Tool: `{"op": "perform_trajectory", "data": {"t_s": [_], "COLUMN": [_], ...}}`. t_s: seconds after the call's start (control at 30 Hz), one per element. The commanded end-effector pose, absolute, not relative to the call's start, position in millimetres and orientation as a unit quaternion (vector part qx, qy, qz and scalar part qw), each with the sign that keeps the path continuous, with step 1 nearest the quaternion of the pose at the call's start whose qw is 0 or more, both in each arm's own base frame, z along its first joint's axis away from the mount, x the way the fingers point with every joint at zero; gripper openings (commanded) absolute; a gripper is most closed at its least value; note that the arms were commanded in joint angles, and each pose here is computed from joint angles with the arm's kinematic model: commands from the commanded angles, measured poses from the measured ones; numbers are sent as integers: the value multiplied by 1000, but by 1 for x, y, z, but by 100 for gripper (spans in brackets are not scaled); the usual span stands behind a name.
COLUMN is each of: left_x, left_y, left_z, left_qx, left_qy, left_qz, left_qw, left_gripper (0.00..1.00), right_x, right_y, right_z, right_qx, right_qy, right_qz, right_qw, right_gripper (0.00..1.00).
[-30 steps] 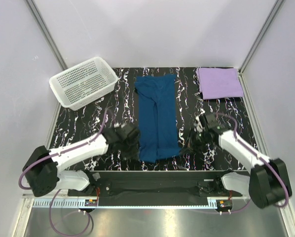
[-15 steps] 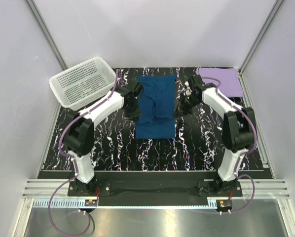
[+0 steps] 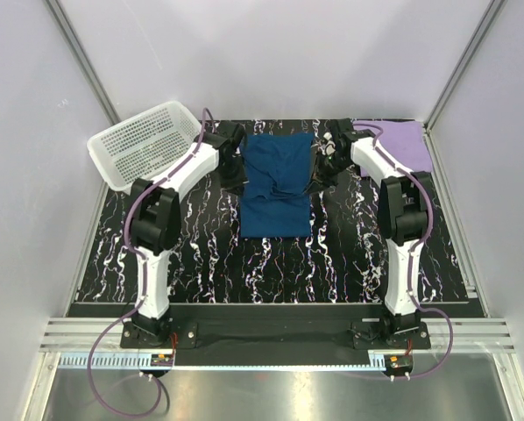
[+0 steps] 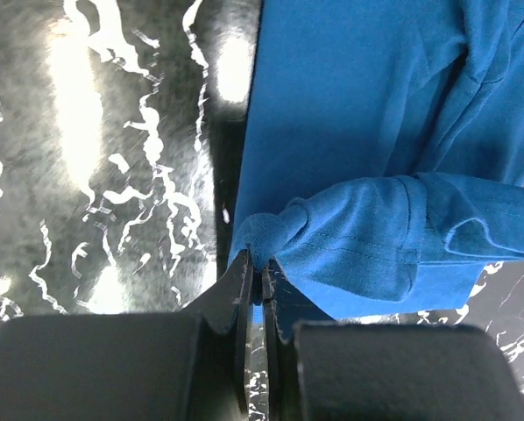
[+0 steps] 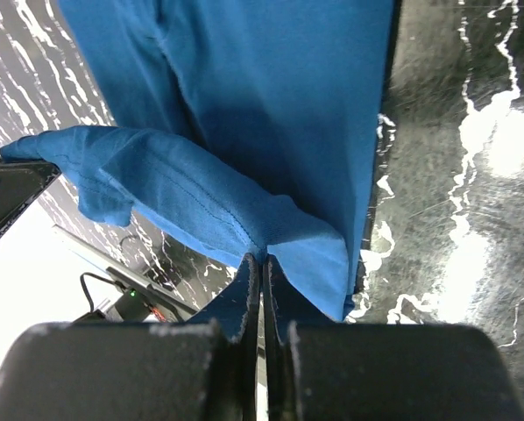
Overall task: Fold and stack the t-shirts
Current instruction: Fold the tshirt
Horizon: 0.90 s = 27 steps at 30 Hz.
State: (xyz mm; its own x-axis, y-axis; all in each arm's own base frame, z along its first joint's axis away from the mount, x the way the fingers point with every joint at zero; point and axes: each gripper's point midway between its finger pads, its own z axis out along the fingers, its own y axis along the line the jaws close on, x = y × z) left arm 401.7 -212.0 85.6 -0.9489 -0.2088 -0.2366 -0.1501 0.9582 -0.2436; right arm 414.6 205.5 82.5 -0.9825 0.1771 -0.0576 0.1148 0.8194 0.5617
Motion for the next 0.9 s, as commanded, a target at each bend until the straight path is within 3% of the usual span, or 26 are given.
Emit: {"op": "perform_trajectory", "data": {"t_s": [0.0,0.37,0.43,0.5,0.53,0.6,0.63,0.7,0.77,0.87], "left_x": [413,435,445,455,463,472,476,477,467,443], "left_y": [-230,-235,-234,-233,-229,-216,-211,-197,-191,-199], "left_z": [92,82,84,81,88,102,113,145,147,159], "left_qx": [-68,-68,-72,-81,-88,-102,-105,-103,-86,-58], "left_qy": [977,974,971,969,967,965,961,951,950,948], "left_qz": [-154,-163,-165,-165,-164,-136,-128,-111,-106,-143], "left_qw": [134,145,157,162,172,200,221,270,279,277], "left_gripper": [7,14,17,28,34,49,56,65,66,60], "right_x": [417,441,452,465,470,486,485,490,484,463], "right_y": [203,193,195,198,195,192,185,179,173,176], "right_z": [91,76,74,74,72,82,82,99,108,116], "right_qx": [72,88,91,89,91,82,88,78,75,63], "right_qy": [951,942,939,937,940,941,948,952,956,958], "right_qz": [296,318,325,329,319,312,288,271,255,252], "right_qw": [50,58,65,72,79,103,100,122,128,122], "right_gripper": [0,1,8,21,35,40,50,55,59,59]}}
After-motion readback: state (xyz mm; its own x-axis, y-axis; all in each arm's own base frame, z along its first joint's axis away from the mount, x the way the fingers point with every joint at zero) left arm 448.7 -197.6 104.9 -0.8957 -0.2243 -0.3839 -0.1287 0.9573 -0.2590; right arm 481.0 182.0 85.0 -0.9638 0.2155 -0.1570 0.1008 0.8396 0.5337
